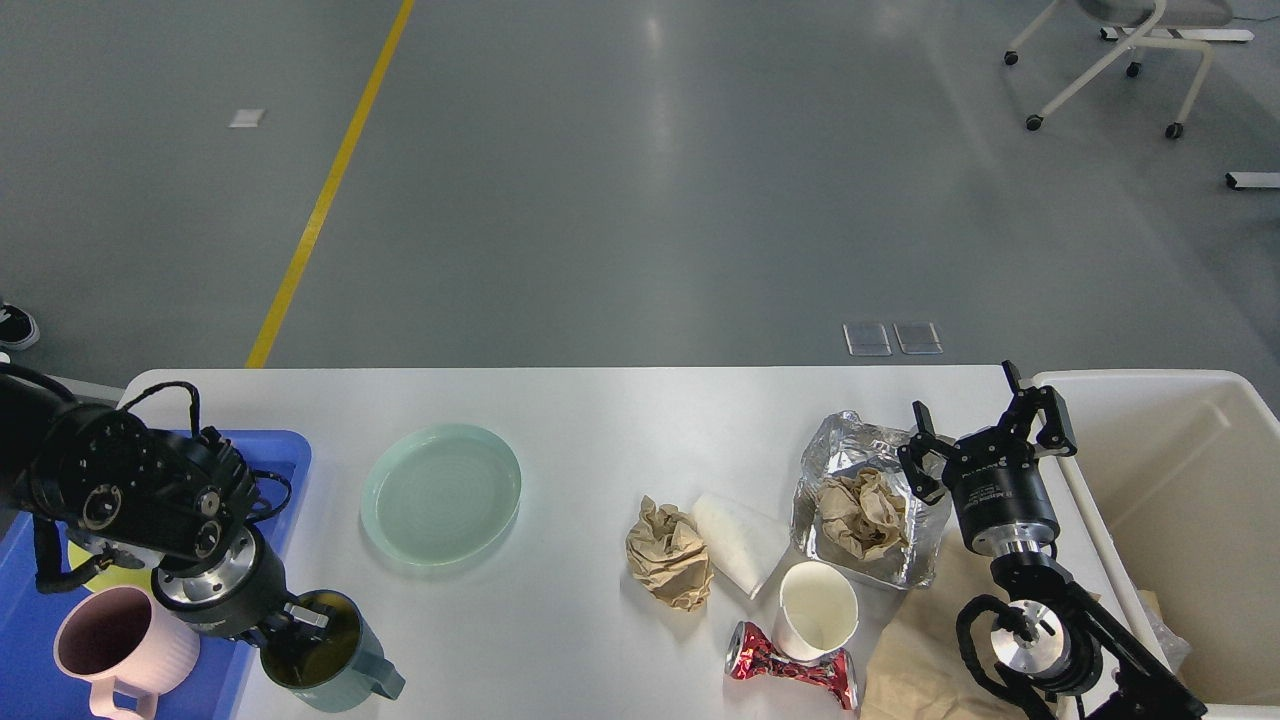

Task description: Tidy desktop

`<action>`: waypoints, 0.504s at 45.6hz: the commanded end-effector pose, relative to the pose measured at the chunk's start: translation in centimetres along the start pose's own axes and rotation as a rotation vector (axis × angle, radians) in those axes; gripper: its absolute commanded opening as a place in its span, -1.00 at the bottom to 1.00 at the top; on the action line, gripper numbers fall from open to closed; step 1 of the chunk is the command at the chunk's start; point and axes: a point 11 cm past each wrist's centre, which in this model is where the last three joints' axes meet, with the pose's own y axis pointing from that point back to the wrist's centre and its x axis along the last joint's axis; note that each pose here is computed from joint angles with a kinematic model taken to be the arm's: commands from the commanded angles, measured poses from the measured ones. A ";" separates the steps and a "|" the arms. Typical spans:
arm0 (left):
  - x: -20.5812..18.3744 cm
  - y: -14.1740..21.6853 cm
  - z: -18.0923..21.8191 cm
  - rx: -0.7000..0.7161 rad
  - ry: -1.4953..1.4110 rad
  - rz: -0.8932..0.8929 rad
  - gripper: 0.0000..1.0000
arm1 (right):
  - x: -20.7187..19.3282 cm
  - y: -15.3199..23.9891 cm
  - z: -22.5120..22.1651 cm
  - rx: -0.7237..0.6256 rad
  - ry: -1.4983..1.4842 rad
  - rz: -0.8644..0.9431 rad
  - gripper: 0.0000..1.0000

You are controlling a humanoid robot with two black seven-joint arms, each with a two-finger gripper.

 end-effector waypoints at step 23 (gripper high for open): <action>0.9 21.2 5.0 -0.165 0.132 -0.007 -1.00 | 0.0 0.0 0.0 0.000 0.000 0.000 1.00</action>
